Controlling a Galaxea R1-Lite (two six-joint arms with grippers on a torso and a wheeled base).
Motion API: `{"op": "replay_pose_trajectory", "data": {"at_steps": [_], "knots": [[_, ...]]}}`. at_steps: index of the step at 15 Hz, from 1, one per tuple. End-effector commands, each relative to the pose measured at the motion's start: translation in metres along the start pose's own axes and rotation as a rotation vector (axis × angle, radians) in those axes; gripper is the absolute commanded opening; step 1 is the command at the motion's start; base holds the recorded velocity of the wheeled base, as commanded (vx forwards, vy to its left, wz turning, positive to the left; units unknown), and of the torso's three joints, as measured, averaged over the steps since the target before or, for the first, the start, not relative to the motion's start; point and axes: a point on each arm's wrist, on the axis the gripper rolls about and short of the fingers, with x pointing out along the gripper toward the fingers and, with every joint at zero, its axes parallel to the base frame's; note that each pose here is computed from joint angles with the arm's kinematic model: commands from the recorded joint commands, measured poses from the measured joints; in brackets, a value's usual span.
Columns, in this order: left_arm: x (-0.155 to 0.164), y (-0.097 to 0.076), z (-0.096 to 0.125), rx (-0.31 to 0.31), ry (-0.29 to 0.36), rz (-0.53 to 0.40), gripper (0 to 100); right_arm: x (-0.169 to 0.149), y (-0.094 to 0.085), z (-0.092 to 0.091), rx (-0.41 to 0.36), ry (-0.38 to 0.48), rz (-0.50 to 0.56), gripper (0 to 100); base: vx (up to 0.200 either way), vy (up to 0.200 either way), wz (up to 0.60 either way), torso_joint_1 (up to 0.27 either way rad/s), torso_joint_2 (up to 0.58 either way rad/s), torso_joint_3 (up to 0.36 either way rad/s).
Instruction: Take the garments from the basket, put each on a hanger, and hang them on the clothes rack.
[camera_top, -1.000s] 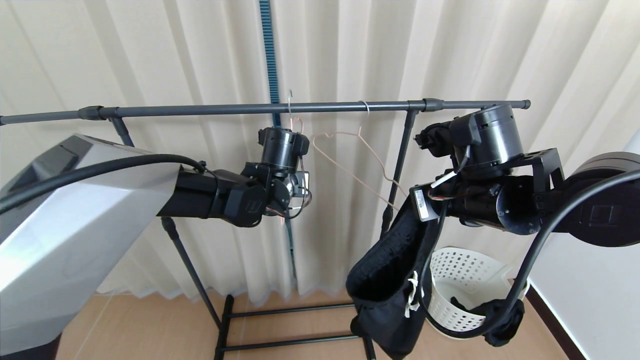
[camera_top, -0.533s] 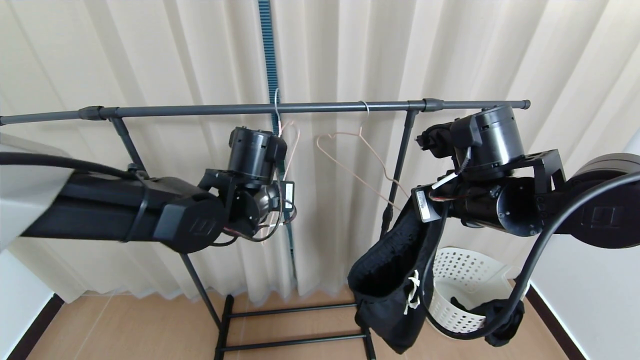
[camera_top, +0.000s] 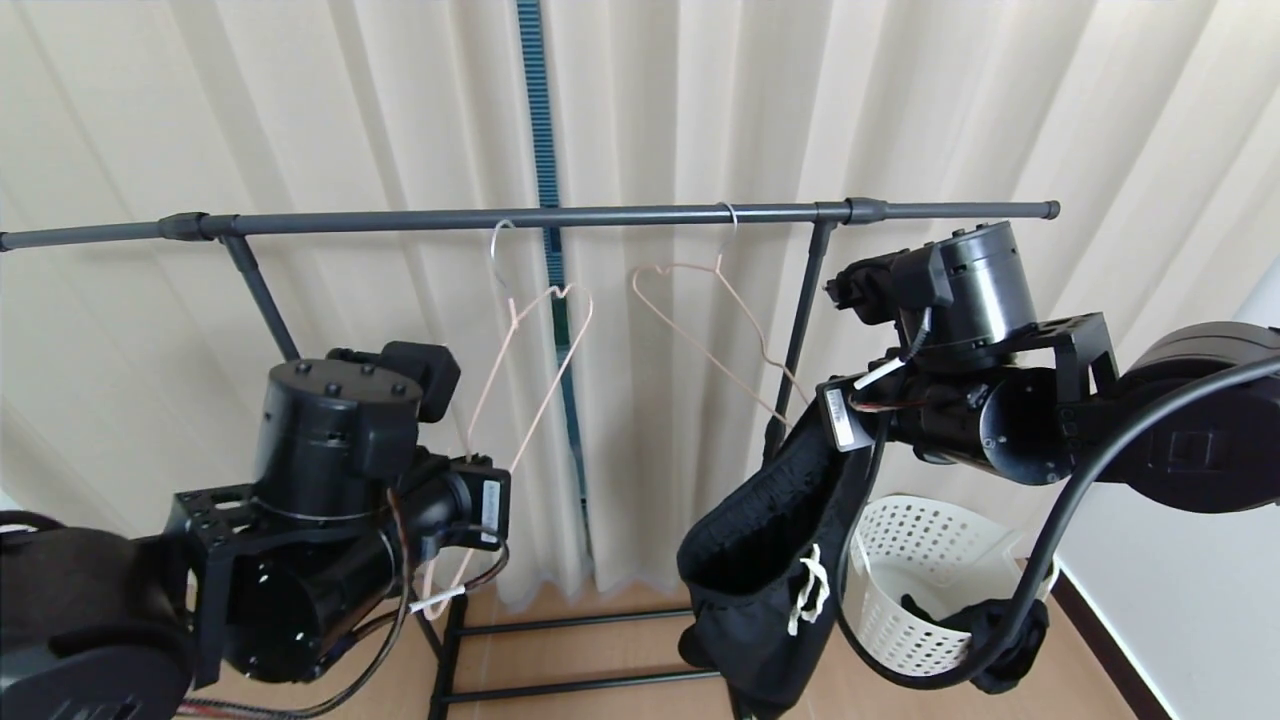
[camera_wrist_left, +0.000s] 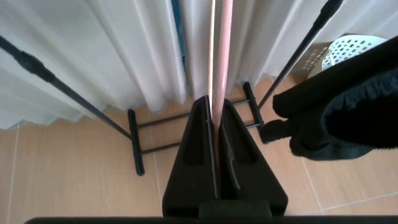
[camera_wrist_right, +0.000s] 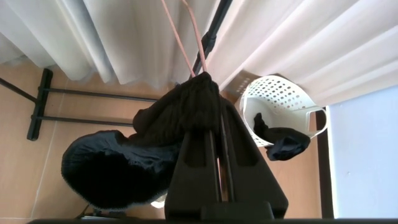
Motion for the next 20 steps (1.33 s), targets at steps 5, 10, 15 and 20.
{"op": "replay_pose_trajectory", "data": {"at_steps": [5,10,15,20], "knots": [[-0.038,0.023,-0.038,0.018,0.029,-0.007,0,-0.001,0.006,-0.004,-0.016,0.005,0.0,0,0.0,0.0,0.0,0.0,0.0,0.0],[-0.048,0.027,-0.051,0.046,0.026,-0.02,0,-0.002,0.011,-0.006,-0.025,0.006,-0.003,0,0.0,0.0,0.0,0.0,0.0,0.0],[-0.048,0.028,-0.055,0.053,0.041,-0.019,0,-0.002,0.01,-0.007,-0.029,0.009,-0.004,0,-0.2,0.0,0.0,0.004,0.0,0.003],[-0.051,0.026,-0.065,0.066,0.049,-0.038,0,0.0,0.016,-0.01,-0.041,0.016,0.004,0,-0.04,0.0,0.0,-0.003,0.0,0.001]]}}
